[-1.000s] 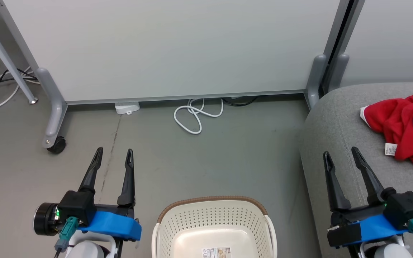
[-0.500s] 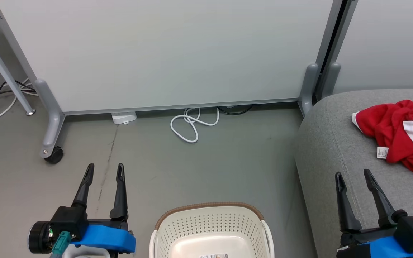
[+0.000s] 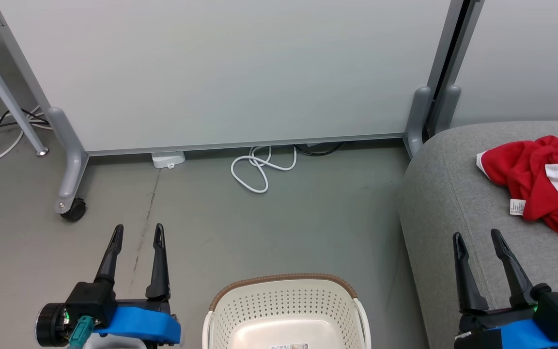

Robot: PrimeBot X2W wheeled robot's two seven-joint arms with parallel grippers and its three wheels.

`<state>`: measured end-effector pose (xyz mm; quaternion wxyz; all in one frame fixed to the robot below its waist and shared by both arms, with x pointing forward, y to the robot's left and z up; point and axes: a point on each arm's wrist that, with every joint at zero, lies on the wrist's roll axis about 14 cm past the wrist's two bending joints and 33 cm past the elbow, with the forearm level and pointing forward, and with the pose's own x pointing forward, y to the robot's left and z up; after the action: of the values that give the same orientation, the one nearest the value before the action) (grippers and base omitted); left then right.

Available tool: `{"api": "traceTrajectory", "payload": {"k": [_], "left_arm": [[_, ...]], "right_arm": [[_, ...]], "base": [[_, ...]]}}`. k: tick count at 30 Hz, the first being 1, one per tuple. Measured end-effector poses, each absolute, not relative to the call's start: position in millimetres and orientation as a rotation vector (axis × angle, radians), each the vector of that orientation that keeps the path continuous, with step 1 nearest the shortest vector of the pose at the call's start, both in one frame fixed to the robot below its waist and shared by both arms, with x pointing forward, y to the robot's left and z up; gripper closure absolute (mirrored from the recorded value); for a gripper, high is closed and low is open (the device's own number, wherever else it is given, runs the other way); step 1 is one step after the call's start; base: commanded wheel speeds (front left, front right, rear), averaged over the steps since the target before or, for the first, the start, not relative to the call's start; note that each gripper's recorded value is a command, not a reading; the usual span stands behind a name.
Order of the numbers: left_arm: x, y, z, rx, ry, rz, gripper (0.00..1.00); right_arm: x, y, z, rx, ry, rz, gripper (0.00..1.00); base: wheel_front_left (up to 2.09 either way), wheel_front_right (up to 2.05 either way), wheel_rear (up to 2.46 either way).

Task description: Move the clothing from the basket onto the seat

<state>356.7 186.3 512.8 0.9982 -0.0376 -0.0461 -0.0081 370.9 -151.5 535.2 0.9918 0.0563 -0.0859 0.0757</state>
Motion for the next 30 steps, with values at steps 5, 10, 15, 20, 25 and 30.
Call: {"api": "traceTrajectory", "payload": {"k": [5,10,15,20,25,30], "left_arm": [[356.7,185.4,512.0,-0.075,-0.091,-0.024,0.00],[347.2,183.4,487.6,-0.084,-0.014,-0.020,1.00],[344.5,186.9,476.6,-0.164,0.034,0.006,1.00],[345.5,192.4,474.3,-0.260,0.051,0.034,1.00],[346.8,193.5,472.8,-0.356,0.063,0.049,1.00],[348.6,197.5,472.5,-0.443,0.070,0.068,1.00]], "right_arm": [[371.2,-150.8,534.8,0.115,-0.171,0.153,0.00],[367.9,-151.2,517.4,0.118,-0.117,0.148,1.00],[367.2,-155.3,509.7,0.196,-0.081,0.126,1.00],[367.5,-160.1,505.3,0.288,-0.057,0.102,1.00],[368.1,-164.6,501.7,0.380,-0.035,0.079,1.00],[369.5,-168.5,500.5,0.462,-0.024,0.060,1.00]], "base": [[0.00,0.00,0.00],[0.00,0.00,0.00],[0.00,0.00,0.00],[0.00,0.00,0.00],[0.00,0.00,0.00],[0.00,0.00,0.00]]}}
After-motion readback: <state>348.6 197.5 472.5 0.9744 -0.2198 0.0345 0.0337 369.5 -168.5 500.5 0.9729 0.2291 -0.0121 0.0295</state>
